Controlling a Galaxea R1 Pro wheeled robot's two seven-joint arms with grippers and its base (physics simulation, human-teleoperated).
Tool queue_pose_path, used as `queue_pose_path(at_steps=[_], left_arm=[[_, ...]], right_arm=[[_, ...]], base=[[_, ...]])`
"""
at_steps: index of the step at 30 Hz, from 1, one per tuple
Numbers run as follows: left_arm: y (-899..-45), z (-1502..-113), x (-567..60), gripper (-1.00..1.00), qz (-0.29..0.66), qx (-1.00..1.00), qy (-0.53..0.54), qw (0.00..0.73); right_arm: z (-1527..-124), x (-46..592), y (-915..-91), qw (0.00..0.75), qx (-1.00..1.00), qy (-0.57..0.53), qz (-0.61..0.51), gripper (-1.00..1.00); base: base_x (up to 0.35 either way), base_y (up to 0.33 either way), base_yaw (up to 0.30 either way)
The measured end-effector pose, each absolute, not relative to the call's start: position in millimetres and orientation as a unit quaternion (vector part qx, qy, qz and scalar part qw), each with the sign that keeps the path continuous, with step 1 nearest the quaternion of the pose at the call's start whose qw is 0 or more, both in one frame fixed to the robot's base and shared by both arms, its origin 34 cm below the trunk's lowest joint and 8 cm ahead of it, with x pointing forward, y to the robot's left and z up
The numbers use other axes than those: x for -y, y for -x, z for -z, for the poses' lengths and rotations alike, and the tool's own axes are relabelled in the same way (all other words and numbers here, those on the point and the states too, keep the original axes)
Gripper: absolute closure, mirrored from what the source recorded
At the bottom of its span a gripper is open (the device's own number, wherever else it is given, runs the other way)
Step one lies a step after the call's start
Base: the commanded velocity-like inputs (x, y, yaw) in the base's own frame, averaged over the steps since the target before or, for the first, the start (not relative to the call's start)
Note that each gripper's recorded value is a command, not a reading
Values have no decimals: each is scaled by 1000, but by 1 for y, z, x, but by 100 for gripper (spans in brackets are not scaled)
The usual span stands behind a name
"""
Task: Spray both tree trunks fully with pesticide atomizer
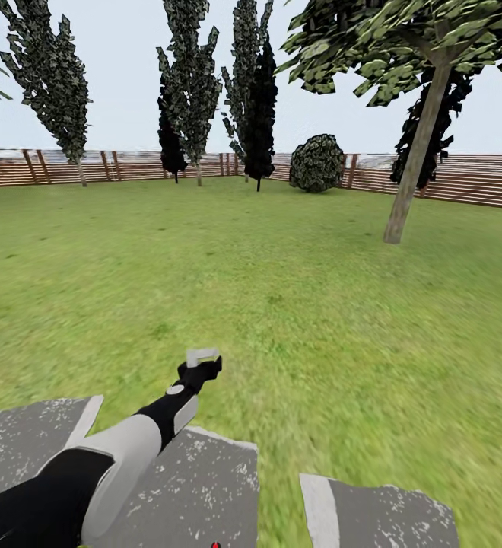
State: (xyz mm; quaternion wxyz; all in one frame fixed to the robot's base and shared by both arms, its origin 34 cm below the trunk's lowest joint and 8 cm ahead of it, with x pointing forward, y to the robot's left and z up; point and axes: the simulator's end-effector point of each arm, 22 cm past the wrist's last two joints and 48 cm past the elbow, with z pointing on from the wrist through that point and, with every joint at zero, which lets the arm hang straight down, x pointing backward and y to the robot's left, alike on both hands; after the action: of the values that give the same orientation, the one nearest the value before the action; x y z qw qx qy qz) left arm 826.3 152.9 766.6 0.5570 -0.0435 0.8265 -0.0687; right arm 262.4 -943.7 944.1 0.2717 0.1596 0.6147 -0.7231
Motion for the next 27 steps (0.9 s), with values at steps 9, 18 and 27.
queue_pose_path(at_steps=[9, 18, 27], left_arm=[[-809, -735, -134, -100, 64, -839, -38, 539], [-807, -719, -133, -100, 65, -837, -40, 541], [-812, -720, -133, -100, 67, -814, -37, 576]], right_arm=[[-931, 939, -287, 259, -635, -76, 724, -100], [-914, 939, -287, 259, -636, -73, 723, -100], [-897, 939, -285, 258, -636, -73, 723, -100]], base=[[0, 0, 0], [0, 0, 0], [0, 0, 0]])
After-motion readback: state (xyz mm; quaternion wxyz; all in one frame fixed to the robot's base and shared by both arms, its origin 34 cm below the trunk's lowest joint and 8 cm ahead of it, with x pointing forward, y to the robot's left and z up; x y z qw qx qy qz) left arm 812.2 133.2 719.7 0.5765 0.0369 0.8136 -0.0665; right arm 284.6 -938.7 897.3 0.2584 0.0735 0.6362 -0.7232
